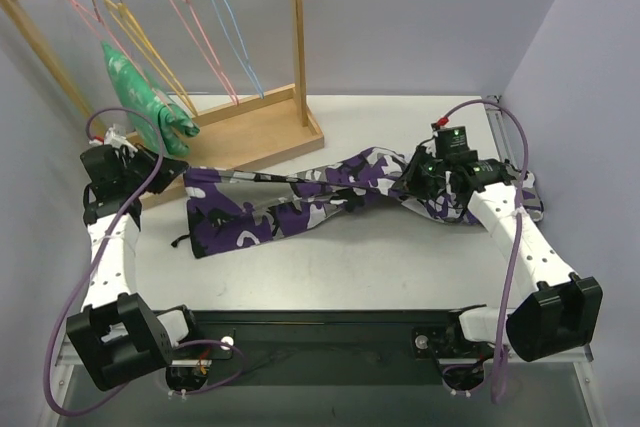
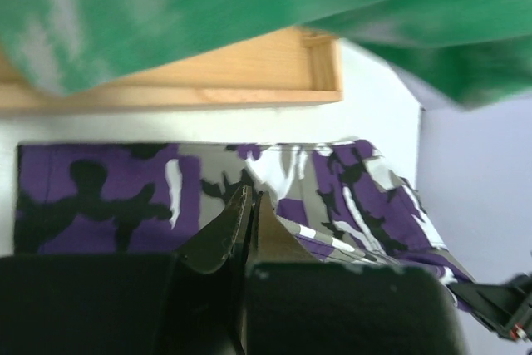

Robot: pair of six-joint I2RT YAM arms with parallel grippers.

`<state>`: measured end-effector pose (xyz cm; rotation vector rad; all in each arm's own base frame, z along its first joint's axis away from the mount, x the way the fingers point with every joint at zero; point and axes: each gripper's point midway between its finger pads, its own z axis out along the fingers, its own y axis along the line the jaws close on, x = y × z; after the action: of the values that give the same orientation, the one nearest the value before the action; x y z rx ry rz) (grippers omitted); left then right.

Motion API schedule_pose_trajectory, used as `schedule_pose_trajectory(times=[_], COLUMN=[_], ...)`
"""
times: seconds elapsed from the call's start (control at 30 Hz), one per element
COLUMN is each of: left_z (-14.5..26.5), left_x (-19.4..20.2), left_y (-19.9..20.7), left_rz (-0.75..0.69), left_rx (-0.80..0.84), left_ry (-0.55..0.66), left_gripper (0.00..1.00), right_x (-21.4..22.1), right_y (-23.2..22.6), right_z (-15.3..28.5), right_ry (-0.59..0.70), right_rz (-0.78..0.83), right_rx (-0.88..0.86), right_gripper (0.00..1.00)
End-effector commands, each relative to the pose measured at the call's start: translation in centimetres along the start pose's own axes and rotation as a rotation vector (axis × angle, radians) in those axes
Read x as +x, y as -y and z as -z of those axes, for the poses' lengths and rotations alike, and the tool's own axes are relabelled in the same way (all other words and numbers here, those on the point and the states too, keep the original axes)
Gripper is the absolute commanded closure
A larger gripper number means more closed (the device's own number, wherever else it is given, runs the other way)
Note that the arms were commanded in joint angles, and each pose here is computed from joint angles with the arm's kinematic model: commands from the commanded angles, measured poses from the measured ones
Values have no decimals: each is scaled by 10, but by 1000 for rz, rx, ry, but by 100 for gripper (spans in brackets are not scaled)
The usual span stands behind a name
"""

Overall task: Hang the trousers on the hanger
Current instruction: Flatten out the trousers at the center of the board.

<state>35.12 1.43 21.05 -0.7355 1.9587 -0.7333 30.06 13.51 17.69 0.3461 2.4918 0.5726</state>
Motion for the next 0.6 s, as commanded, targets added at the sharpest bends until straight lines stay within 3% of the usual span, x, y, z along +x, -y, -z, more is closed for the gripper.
schedule_pose_trajectory(times=[0.0, 0.2, 0.43, 0.57], left_z=[19, 34, 35, 39], left_x=[-80, -70, -56, -50], left_y=[67, 95, 71, 71], left_rz=[-204, -291, -314, -348], left_rx=[227, 384, 295, 291], left_ry=[238, 241, 250, 236], left_gripper=[100, 100, 100, 100], right_x=[-27, -23, 51, 109], right_y=[10, -16, 20, 59], right_z=[21, 7, 5, 8], right_ry=[76, 55, -51, -180], right_rz=[-54, -87, -76, -64], right_rx=[-6, -198, -178, -67], right_gripper=[100, 100, 100, 100])
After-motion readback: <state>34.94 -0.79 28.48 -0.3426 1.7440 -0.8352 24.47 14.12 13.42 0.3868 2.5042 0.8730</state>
